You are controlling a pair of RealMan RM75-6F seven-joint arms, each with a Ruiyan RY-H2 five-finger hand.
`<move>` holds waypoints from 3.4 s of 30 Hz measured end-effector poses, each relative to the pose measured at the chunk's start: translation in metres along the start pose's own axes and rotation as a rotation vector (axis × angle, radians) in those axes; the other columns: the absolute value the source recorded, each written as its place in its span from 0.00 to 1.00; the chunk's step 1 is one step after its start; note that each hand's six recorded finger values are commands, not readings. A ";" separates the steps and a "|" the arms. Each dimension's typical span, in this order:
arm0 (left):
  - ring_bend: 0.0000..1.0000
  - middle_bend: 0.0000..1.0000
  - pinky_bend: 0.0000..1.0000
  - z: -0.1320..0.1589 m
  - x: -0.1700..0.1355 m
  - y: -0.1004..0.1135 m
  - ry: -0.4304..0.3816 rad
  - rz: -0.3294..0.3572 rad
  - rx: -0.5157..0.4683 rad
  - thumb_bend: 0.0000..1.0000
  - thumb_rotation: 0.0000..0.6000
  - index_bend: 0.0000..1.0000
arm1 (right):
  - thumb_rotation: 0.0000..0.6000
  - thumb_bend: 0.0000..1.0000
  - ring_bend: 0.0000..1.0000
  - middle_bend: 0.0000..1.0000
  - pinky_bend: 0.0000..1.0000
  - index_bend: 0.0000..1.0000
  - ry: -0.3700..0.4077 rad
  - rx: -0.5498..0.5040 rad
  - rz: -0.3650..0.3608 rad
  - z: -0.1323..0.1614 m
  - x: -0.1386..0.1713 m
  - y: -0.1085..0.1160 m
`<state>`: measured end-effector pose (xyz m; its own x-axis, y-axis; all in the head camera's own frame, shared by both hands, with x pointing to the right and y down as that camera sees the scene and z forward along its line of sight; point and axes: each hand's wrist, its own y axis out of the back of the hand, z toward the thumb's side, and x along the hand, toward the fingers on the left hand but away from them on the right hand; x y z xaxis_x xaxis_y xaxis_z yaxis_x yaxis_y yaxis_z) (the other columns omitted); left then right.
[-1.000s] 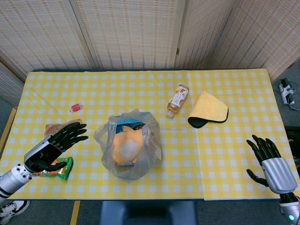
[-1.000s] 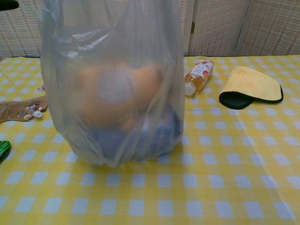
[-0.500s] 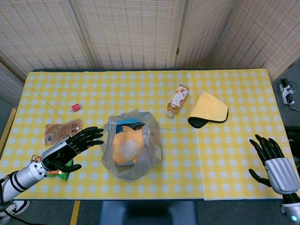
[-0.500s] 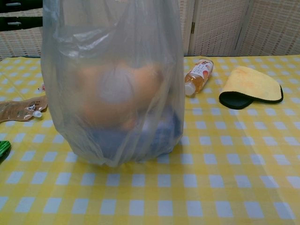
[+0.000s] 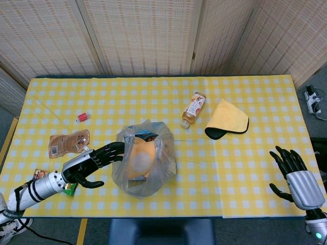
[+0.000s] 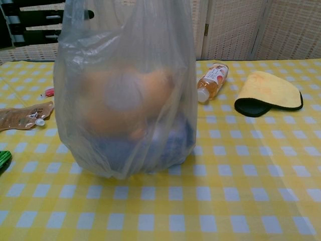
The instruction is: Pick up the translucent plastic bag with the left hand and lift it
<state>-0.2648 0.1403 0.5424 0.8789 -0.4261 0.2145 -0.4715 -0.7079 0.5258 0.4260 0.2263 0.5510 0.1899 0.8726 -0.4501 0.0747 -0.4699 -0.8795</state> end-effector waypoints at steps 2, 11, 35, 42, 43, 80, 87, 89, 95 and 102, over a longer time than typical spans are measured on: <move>0.02 0.08 0.13 -0.001 0.003 0.001 -0.001 -0.005 -0.005 0.33 1.00 0.07 | 1.00 0.29 0.00 0.00 0.00 0.00 -0.001 0.000 0.006 0.000 -0.001 -0.001; 0.02 0.08 0.12 -0.001 0.021 0.002 -0.019 -0.060 -0.034 0.32 1.00 0.08 | 1.00 0.29 0.00 0.00 0.00 0.00 -0.009 -0.003 0.009 -0.002 -0.002 -0.001; 0.03 0.09 0.15 0.008 0.054 0.008 -0.071 -0.077 -0.070 0.30 1.00 0.09 | 1.00 0.29 0.00 0.00 0.00 0.00 -0.018 -0.013 0.007 -0.006 0.001 0.002; 0.04 0.09 0.16 0.005 0.057 0.006 -0.090 -0.046 -0.083 0.29 1.00 0.09 | 1.00 0.29 0.00 0.00 0.00 0.00 -0.016 -0.016 -0.006 -0.006 0.002 0.004; 0.04 0.10 0.17 0.004 0.057 0.006 -0.085 -0.043 -0.082 0.29 1.00 0.09 | 1.00 0.29 0.00 0.00 0.00 0.00 -0.016 -0.016 -0.007 -0.006 0.003 0.004; 0.10 0.20 0.22 -0.012 0.086 -0.028 -0.008 -0.170 -0.086 0.27 1.00 0.10 | 1.00 0.29 0.00 0.00 0.00 0.00 -0.005 -0.028 -0.024 -0.007 0.010 0.010; 0.10 0.20 0.23 -0.019 0.088 -0.025 0.018 -0.156 -0.069 0.27 1.00 0.09 | 1.00 0.29 0.00 0.00 0.00 0.00 -0.003 -0.029 -0.026 -0.007 0.011 0.011; 0.10 0.20 0.23 -0.020 0.088 -0.022 0.021 -0.145 -0.060 0.27 1.00 0.09 | 1.00 0.29 0.00 0.00 0.00 0.00 -0.003 -0.030 -0.027 -0.008 0.011 0.011; 0.12 0.21 0.24 -0.021 0.088 -0.020 0.030 -0.137 -0.049 0.27 1.00 0.09 | 1.00 0.29 0.00 0.00 0.00 0.00 -0.005 -0.030 -0.028 -0.008 0.011 0.012; 0.15 0.24 0.26 -0.022 0.093 -0.025 0.052 -0.162 -0.052 0.26 1.00 0.08 | 1.00 0.29 0.00 0.00 0.00 0.00 -0.002 -0.029 -0.024 -0.007 0.010 0.010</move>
<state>-0.1697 0.1304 0.5675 0.9462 -0.2784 0.1650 -0.3204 -0.7344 0.5983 0.4357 0.2291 0.5386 0.1858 0.8839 -0.4291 0.1074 -0.4523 -0.8854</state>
